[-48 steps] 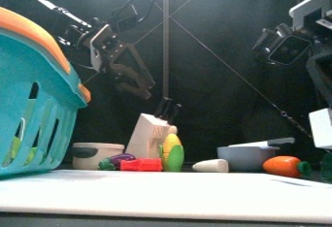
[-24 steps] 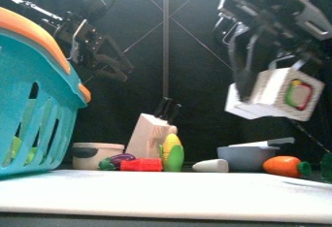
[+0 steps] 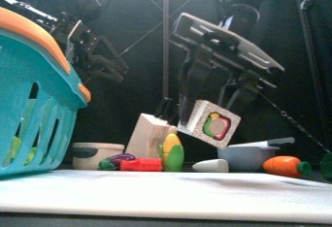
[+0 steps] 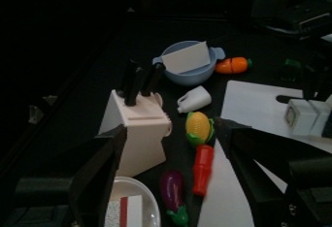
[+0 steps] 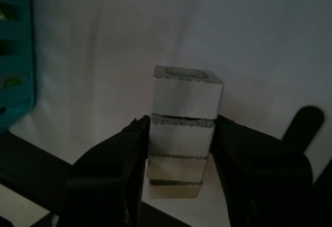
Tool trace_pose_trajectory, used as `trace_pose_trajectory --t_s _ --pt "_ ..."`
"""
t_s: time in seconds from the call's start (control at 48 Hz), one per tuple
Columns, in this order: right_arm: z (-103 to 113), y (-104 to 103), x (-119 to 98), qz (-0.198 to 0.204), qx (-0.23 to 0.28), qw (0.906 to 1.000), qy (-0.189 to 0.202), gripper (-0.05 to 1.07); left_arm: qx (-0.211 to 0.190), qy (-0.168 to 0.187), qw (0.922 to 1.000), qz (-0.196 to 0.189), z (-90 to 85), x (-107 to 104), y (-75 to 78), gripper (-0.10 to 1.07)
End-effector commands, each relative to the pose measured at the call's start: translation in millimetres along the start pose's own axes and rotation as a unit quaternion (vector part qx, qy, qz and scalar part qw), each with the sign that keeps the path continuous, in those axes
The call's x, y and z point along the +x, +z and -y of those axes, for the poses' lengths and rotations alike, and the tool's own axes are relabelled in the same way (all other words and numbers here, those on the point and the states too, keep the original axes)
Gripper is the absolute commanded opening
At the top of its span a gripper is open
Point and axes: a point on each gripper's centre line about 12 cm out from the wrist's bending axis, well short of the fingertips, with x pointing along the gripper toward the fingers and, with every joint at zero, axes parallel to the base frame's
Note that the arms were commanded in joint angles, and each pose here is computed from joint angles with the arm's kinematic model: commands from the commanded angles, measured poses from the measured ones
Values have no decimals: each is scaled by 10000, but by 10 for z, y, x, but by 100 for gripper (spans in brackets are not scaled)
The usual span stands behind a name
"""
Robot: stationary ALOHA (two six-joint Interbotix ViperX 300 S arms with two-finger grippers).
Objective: Place white sushi roll on board
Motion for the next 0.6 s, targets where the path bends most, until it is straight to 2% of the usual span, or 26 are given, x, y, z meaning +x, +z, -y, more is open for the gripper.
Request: trace_pose_trajectory --t_s 0.0,0.396,0.583 --pt "-144 96 -74 12 177 9996 210 65 -43 36 9999 95 -14 -8 63 103" --pt "-46 142 198 122 579 9973 -427 66 -103 41 9999 66 -13 -10 52 103" --pt "17 162 226 261 496 9967 -590 66 -138 48 9999 54 -14 -10 49 103"
